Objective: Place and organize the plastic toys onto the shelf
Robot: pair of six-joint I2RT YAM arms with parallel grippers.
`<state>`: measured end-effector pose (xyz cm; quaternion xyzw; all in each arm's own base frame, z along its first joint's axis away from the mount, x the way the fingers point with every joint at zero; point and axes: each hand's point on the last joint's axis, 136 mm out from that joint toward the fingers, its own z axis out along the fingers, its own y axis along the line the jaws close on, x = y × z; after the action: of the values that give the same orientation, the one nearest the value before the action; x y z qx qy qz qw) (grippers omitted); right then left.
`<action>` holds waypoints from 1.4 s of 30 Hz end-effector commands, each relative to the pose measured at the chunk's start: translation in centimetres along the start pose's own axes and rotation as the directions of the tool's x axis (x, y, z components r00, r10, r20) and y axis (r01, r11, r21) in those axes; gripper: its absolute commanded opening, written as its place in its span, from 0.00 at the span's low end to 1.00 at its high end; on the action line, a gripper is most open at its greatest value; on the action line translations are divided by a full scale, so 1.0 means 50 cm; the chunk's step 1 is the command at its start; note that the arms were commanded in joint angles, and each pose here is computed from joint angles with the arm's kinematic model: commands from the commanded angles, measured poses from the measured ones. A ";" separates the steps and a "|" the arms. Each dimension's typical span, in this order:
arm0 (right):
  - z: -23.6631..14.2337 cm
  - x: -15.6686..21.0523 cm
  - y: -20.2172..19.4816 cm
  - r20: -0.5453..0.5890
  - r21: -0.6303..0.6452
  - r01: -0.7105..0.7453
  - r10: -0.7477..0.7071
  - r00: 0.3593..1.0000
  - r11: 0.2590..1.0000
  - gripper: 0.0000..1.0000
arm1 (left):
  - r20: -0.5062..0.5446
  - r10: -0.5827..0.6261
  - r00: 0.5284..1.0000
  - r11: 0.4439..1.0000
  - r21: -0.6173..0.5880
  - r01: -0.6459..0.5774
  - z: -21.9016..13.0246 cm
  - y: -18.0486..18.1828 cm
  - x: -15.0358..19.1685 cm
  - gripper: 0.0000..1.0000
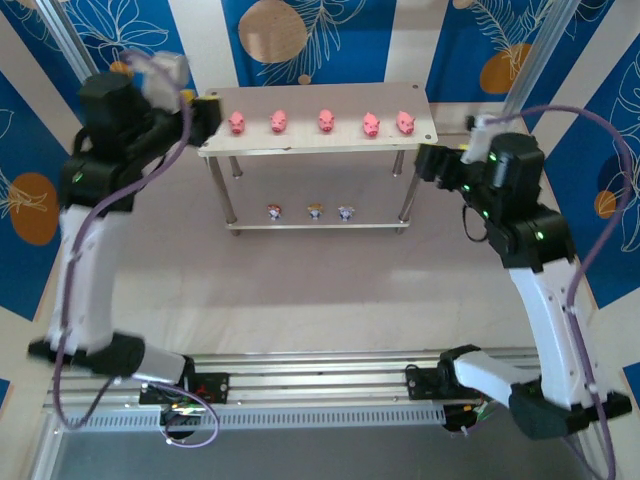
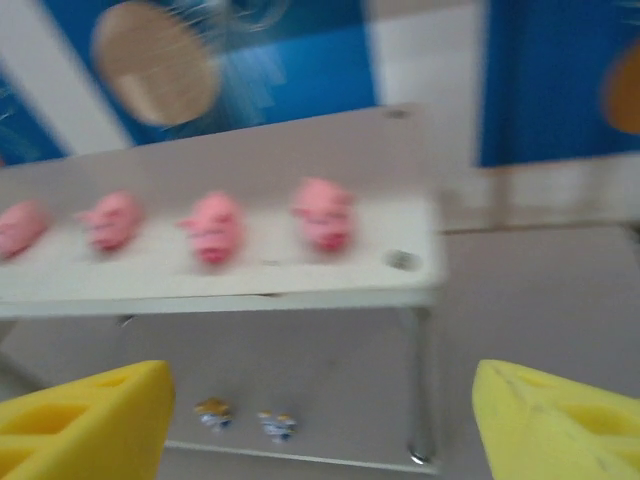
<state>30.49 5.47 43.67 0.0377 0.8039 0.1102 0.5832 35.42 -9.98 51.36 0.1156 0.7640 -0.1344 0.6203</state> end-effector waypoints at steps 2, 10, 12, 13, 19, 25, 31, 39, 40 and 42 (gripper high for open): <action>-0.032 0.065 -0.168 0.011 0.298 -0.107 0.109 0.994 0.949 0.99 | -0.054 -0.051 0.997 0.975 -0.218 0.038 -0.032 0.121 0.125 0.95; 0.001 0.275 -0.345 -0.007 0.429 -0.374 0.416 0.909 0.823 0.99 | -0.193 -0.194 0.962 0.932 -0.342 0.120 -0.012 0.215 0.427 1.00; 0.014 0.315 -0.366 -0.013 0.456 -0.384 0.437 0.899 0.803 0.99 | -0.207 -0.215 0.954 0.925 -0.358 0.131 0.011 0.227 0.502 1.00; 0.022 0.331 -0.372 -0.020 0.463 -0.384 0.443 0.897 0.799 0.99 | -0.197 -0.222 0.955 0.921 -0.365 0.138 0.023 0.234 0.538 1.00; 0.045 0.376 -0.395 -0.022 0.487 -0.393 0.461 0.887 0.780 0.99 | -0.041 -0.124 0.991 0.945 -0.311 0.105 0.067 0.236 0.673 1.00; 0.074 0.401 -0.401 -0.046 0.488 -0.401 0.482 0.875 0.775 0.99 | -0.089 -0.142 0.986 0.941 -0.320 0.107 0.109 0.253 0.772 1.00; 0.104 0.416 -0.391 -0.082 0.482 -0.343 0.432 0.898 0.806 0.99 | -0.047 -0.049 0.998 0.952 -0.303 0.032 0.135 0.248 0.784 1.00; 0.142 0.404 -0.316 -0.016 0.329 -0.198 0.215 0.976 0.923 0.99 | 0.042 0.032 0.999 0.968 -0.248 -0.020 0.125 0.212 0.794 1.00; 0.149 0.413 -0.303 -0.010 0.299 -0.176 0.187 0.982 0.938 0.99 | 0.036 0.030 0.999 0.966 -0.258 -0.019 0.123 0.214 0.796 1.00; 0.172 0.427 -0.267 0.035 0.212 -0.102 0.096 0.995 0.972 0.99 | 0.040 0.032 0.999 0.967 -0.254 -0.021 0.126 0.213 0.794 1.00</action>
<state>31.19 -3.73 16.31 0.2095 0.8391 0.0568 0.4988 36.15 -1.14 7.90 0.0235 0.7968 -0.0282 0.6031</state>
